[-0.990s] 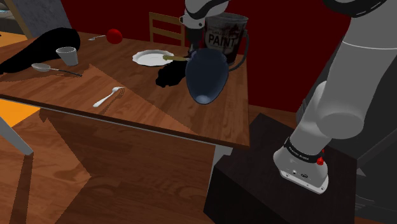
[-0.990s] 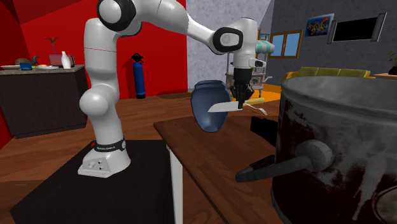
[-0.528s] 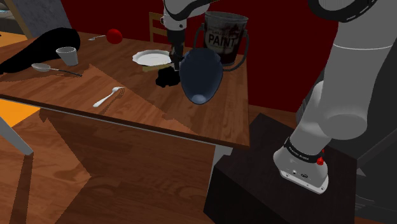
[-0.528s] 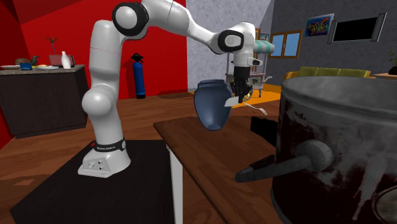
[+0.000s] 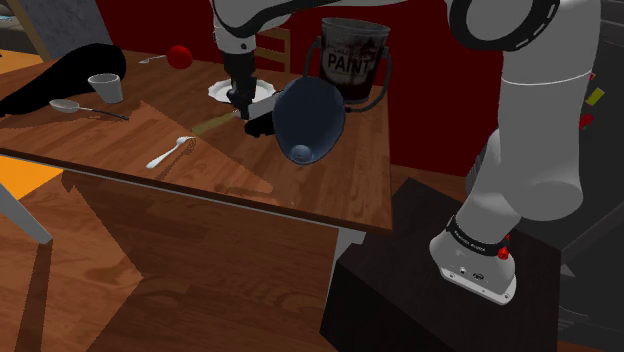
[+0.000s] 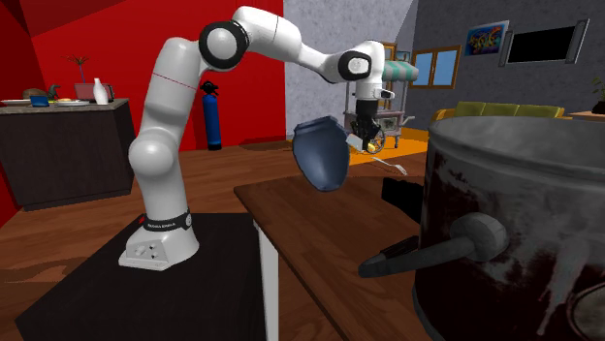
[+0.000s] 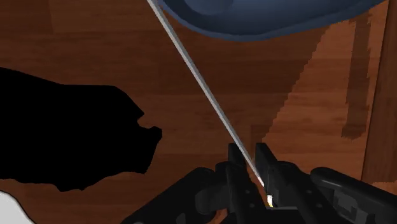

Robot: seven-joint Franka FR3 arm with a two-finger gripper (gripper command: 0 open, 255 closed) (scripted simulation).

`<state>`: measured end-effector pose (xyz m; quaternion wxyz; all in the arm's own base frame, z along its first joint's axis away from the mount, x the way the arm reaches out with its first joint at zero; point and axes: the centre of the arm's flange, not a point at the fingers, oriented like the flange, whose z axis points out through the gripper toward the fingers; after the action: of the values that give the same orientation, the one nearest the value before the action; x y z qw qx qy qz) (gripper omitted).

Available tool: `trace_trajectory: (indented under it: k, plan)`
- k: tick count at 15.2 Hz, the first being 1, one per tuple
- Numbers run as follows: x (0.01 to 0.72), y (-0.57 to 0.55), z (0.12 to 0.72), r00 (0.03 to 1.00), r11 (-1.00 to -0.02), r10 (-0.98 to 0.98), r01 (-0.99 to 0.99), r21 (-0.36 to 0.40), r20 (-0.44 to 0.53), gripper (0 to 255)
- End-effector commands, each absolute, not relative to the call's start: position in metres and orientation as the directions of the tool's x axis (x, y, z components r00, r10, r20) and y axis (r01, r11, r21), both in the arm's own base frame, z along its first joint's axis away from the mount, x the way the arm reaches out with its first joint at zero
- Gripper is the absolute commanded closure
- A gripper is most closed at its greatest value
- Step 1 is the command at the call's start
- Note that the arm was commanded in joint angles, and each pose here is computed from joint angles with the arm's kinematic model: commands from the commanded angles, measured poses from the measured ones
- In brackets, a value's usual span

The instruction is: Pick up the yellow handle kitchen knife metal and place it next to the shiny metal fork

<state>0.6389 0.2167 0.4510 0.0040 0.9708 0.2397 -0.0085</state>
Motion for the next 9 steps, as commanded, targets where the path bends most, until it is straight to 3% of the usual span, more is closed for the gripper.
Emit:
trace_trajectory:
  k: [1, 9]
  plan:
    - [0.644, 0.241, 0.450, 0.885, -0.885, 0.465, 0.465, 0.001, -0.022, 255]
    - [0.655, 0.287, 0.423, 0.885, -0.885, 0.465, 0.465, 0.001, -0.022, 255]
